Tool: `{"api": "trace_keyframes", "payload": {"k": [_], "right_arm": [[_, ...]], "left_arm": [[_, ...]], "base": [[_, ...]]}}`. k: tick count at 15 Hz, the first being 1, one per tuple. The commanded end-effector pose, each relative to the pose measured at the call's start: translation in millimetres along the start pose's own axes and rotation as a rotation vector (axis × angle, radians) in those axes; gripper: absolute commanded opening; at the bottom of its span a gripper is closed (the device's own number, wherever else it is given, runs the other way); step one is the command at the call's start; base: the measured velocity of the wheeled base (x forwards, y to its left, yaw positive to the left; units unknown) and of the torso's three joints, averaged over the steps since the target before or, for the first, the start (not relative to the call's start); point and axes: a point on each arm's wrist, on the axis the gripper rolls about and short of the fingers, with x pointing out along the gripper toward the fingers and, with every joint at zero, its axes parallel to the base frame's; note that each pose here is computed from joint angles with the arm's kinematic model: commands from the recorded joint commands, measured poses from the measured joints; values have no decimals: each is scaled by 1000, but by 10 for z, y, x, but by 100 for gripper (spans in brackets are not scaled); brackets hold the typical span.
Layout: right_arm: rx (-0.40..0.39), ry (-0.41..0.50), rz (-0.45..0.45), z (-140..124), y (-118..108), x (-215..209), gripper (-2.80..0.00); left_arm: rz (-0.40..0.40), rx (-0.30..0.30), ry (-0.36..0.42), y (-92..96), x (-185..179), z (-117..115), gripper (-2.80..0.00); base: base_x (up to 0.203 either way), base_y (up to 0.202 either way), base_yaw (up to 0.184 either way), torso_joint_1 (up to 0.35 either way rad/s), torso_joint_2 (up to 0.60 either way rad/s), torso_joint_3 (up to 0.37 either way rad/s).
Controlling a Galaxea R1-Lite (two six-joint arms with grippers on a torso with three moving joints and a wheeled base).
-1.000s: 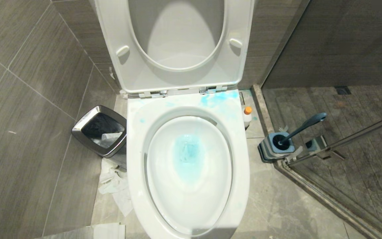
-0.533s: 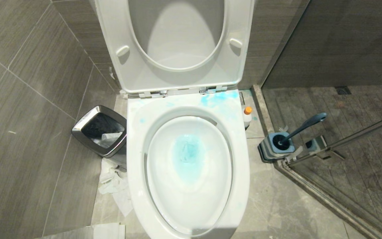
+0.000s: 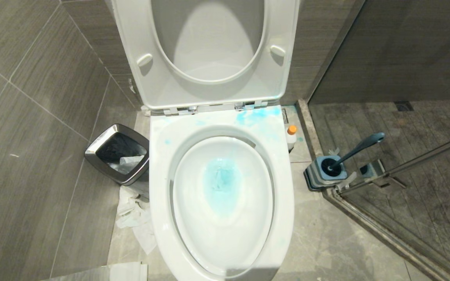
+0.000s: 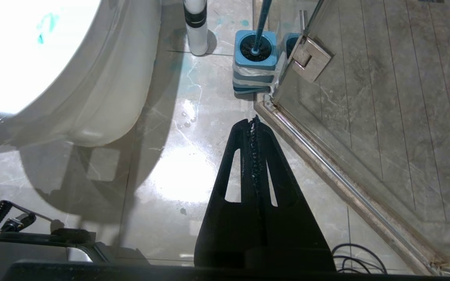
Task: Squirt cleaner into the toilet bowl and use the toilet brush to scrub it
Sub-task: Flush the toilet
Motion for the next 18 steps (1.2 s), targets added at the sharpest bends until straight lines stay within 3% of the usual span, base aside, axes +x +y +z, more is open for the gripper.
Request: {"api": "trace_keyframes", "payload": {"k": [1,6,8,12,14,16,18], "right_arm": [[-1,2,1,0,0,2,-280],[-1,2,1,0,0,2,-280],[-1,2,1,0,0,2,-280],[-1,2,1,0,0,2,-280],[-1,2,1,0,0,2,-280],[-1,2,1,0,0,2,-280],[-1,2,2,0,0,2,-280]], "left_arm": [[0,0,2,0,1,0,-280],[0,12,0,0,1,2,-280],[-3,35,-52,0,-31,122,-280],[-38,154,-277,-8,-281,688,-280],[-49,179,-361,-12,-413,927,-280],[-65,203,-423,-15,-559,1275,-280],[-67,221,-436,-16,-621,1703,-280]], "base": [[0,0,0,0,0,0],[0,0,0,0,0,0],[0,0,0,0,0,0],[0,0,0,0,0,0],[0,0,0,0,0,0],[0,0,0,0,0,0],[0,0,0,0,0,0]]}}
